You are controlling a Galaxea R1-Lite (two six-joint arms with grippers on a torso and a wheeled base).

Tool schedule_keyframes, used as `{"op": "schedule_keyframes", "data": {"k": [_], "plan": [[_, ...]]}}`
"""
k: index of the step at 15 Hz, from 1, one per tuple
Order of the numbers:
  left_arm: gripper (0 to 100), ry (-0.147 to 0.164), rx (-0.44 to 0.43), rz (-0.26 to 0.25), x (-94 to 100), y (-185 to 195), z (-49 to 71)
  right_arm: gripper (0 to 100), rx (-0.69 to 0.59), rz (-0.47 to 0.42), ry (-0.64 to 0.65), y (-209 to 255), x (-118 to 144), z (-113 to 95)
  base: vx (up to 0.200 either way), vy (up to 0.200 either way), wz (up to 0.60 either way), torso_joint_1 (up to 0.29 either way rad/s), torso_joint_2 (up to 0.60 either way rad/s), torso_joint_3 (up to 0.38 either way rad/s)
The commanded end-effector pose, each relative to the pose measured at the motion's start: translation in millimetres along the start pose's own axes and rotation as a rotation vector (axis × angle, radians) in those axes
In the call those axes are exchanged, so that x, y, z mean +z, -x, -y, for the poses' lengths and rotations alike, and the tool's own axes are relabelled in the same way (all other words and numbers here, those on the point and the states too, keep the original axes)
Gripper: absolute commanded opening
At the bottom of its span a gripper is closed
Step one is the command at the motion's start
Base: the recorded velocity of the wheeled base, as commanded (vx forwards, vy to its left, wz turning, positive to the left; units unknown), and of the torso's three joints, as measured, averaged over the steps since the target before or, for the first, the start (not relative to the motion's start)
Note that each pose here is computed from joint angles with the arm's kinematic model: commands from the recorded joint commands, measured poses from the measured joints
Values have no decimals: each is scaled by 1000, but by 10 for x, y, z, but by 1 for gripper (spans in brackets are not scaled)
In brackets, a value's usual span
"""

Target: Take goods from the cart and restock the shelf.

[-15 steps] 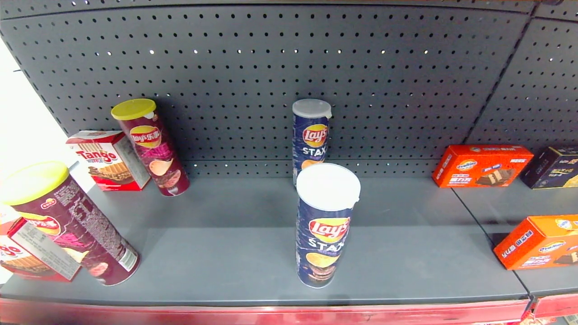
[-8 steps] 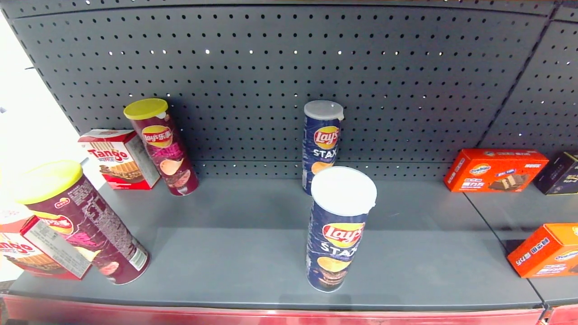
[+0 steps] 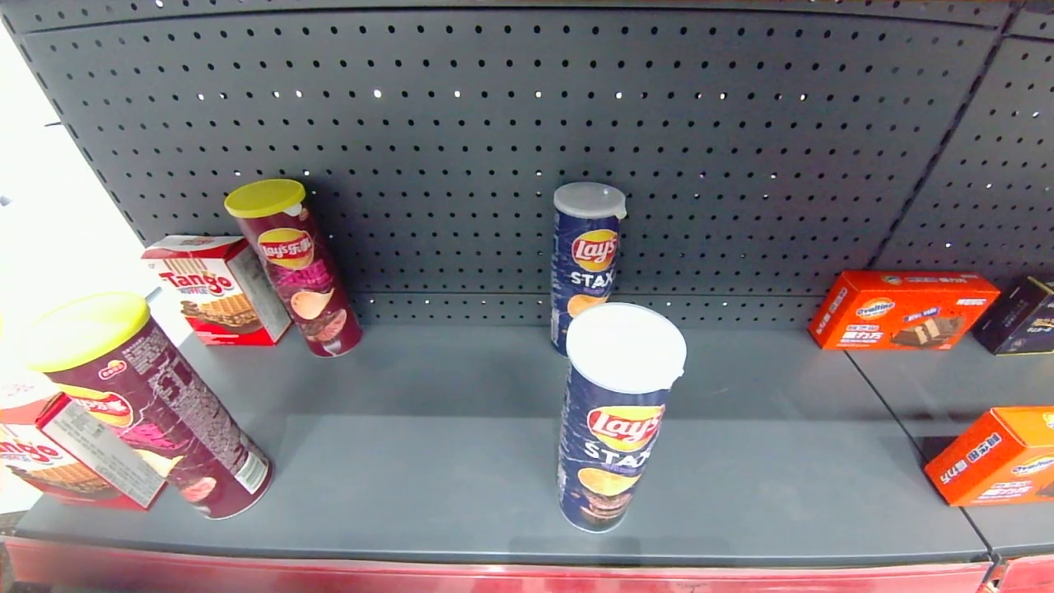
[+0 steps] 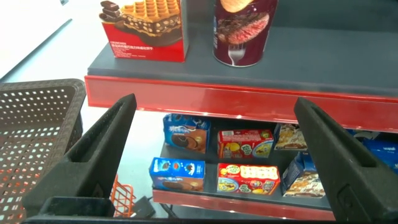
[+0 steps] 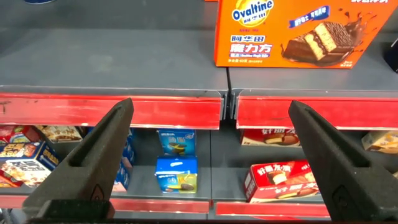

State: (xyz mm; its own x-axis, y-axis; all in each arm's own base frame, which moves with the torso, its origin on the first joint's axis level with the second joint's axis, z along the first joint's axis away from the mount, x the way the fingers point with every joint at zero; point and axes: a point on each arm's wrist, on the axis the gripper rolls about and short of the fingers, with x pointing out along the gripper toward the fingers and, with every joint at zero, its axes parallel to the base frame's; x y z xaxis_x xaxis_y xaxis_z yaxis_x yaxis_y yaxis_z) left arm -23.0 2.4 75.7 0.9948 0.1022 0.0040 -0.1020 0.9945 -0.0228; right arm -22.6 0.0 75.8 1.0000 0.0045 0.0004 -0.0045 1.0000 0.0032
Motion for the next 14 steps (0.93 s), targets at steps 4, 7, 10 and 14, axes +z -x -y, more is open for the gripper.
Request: {"op": "schedule_keyframes", "data": {"k": [4,7,10,14], "plan": [[100,1,0,-1,1,-1,0,100,0,-2,0,-2,1,0,0,0,0,0,0,0],[100,-1,-1,-1,1,-1,0,100,0,-2,0,-2,1,0,0,-67,0,1,1,1],[100,-1,0,-1,1,-1,0,100,0,-2,2,-2,1,0,0,0,0,0,0,0],[100,-1,0,-1,1,-1,0,100,0,-2,2,-2,1,0,0,0,0,0,0,0]]}}
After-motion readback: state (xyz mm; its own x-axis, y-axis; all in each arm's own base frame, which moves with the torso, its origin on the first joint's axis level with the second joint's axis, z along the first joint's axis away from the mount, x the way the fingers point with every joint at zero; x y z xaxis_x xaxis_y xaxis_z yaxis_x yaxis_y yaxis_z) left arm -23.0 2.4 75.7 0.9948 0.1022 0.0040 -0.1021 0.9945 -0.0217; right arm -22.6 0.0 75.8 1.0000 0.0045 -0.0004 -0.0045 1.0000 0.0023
